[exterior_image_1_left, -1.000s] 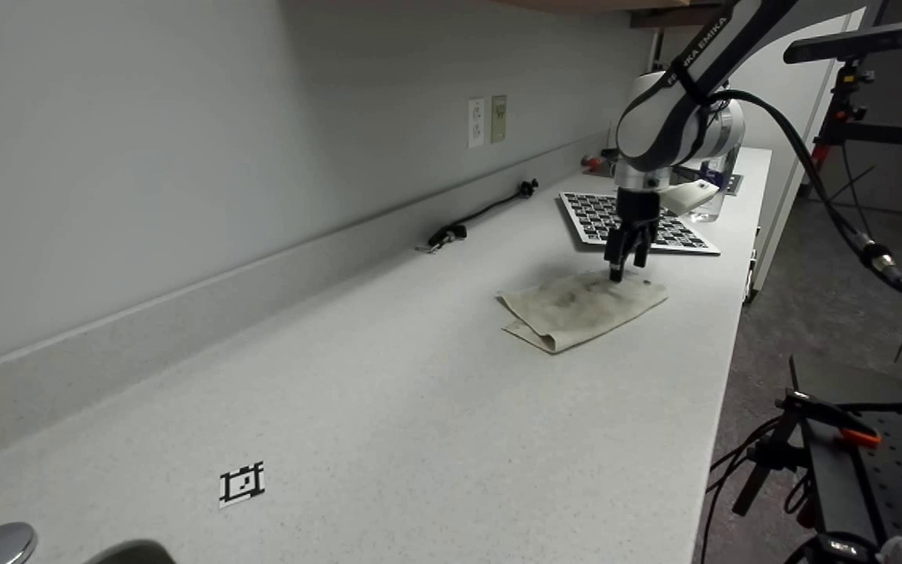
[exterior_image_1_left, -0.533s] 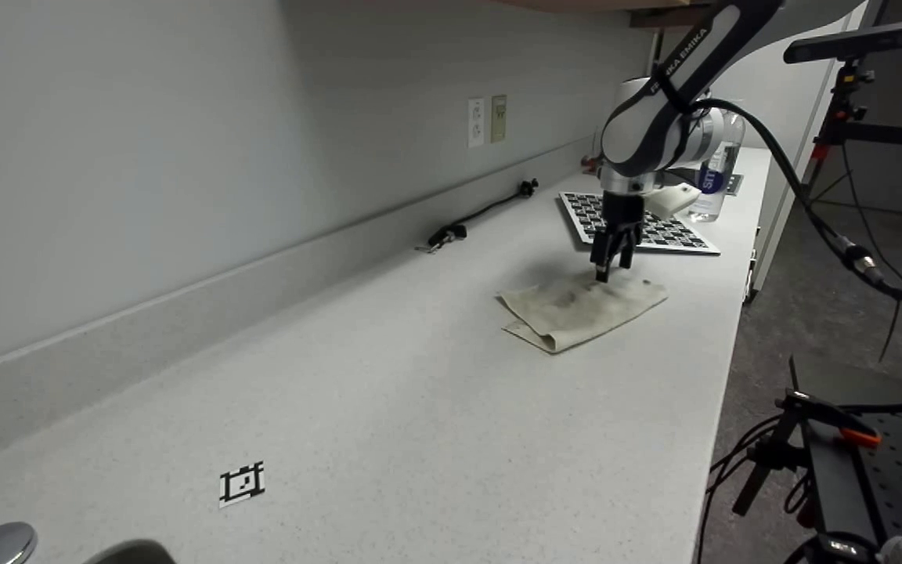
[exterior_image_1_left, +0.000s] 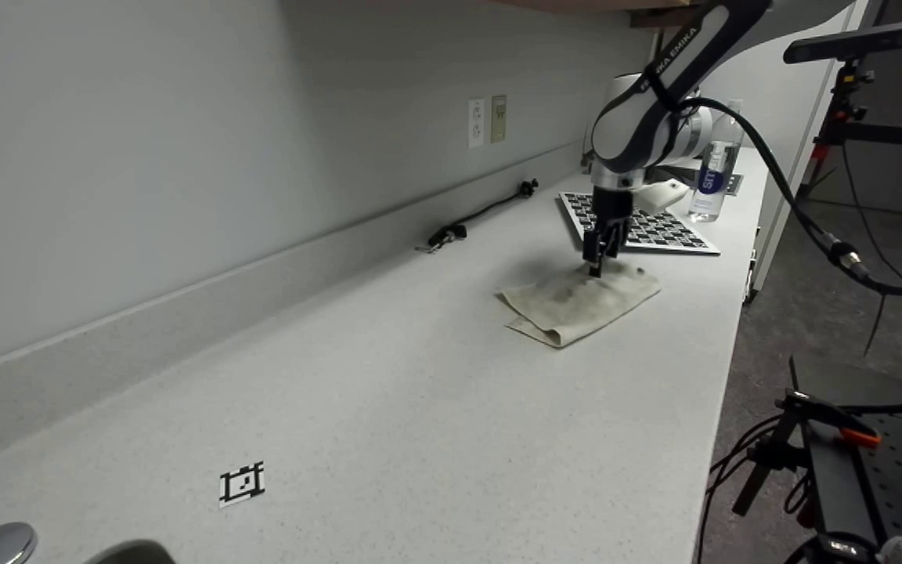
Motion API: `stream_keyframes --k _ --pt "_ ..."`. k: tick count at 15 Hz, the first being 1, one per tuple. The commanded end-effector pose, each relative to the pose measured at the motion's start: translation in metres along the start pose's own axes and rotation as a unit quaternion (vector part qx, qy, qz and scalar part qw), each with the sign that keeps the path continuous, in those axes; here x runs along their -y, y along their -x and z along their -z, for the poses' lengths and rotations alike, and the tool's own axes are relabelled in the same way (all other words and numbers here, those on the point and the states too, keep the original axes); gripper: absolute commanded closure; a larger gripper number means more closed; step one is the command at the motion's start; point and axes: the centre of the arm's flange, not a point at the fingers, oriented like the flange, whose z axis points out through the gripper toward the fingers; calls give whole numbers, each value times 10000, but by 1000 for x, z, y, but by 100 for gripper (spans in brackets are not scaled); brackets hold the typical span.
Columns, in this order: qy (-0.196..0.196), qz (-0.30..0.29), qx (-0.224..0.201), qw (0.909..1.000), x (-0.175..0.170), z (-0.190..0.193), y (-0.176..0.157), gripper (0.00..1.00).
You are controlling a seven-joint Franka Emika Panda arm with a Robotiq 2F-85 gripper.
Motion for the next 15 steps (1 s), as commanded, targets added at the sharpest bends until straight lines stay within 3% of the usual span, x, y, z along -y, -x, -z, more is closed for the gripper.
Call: stream_keyframes --k 1,5,15 --pt "-55 -81 -76 9999 -4 5 -6 72" --pt "-33 -211 -152 9997 3 21 0 99" --pt "397 88 -134 9991 79 53 6 99"
